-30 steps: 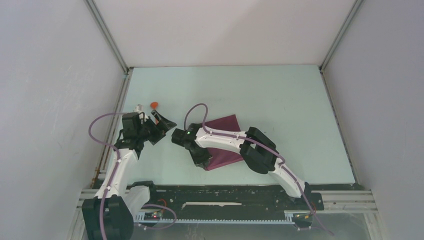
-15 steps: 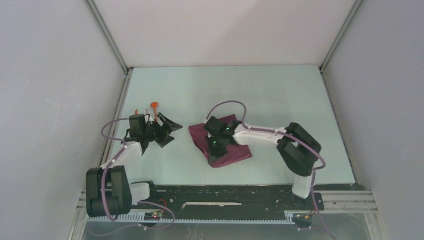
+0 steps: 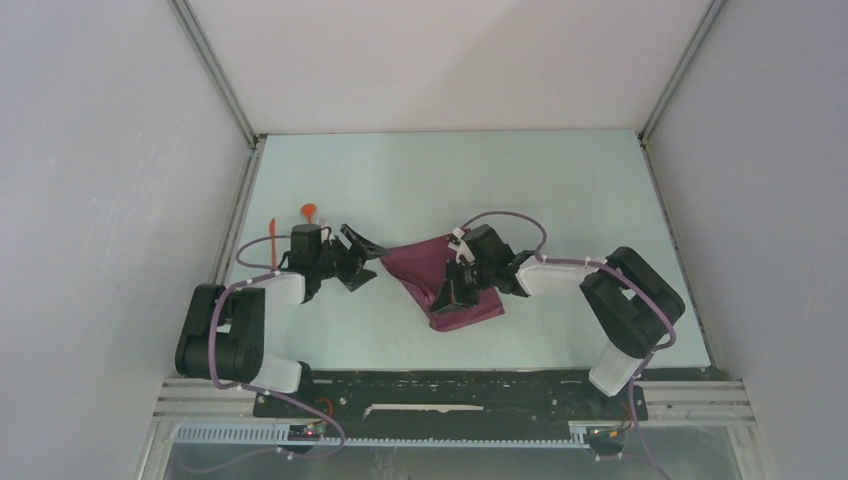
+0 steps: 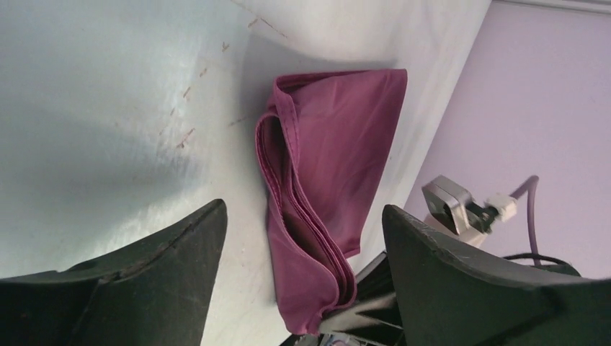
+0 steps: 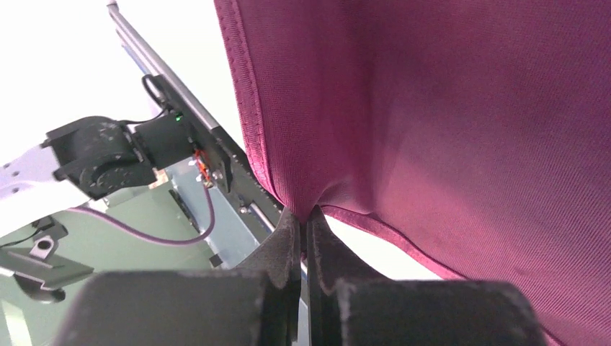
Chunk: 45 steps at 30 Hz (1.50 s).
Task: Fold the napkin into a case and place the utensils inside
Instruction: Fold the lower triangle-folded napkin at the center of the board.
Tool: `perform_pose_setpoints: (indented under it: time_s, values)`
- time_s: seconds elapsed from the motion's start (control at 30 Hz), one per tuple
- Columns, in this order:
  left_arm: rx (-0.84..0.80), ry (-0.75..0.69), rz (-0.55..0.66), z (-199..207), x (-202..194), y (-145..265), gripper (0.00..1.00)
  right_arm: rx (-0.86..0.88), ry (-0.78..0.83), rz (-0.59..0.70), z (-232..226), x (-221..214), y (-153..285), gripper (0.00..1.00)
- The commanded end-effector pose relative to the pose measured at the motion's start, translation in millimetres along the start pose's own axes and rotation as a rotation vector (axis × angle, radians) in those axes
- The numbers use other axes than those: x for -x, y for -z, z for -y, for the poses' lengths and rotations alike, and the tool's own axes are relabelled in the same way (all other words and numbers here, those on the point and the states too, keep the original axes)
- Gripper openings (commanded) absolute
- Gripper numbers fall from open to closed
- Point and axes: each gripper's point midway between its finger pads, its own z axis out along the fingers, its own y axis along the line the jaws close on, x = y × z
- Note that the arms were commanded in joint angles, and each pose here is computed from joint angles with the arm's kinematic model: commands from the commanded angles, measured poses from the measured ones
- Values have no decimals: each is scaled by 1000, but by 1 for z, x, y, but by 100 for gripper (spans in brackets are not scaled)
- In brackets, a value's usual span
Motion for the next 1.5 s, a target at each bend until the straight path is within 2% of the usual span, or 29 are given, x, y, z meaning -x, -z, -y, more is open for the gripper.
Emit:
perform_pose_setpoints:
  time_s: [0.0,0.63,0.97,1.47]
  values:
    - [-31,-14,74,19,21,-12,81,129,71,51,-28,12,20,0]
    - [-24,-93,63,54,14,-40,33,152,32,78,5,12,38,0]
    - [-23,-138,14,79,3,-65,24,102,20,86,27,7,41,0]
    - [23,-196,-79,90,-20,-109,19,-17,18,48,56,-10,28,0]
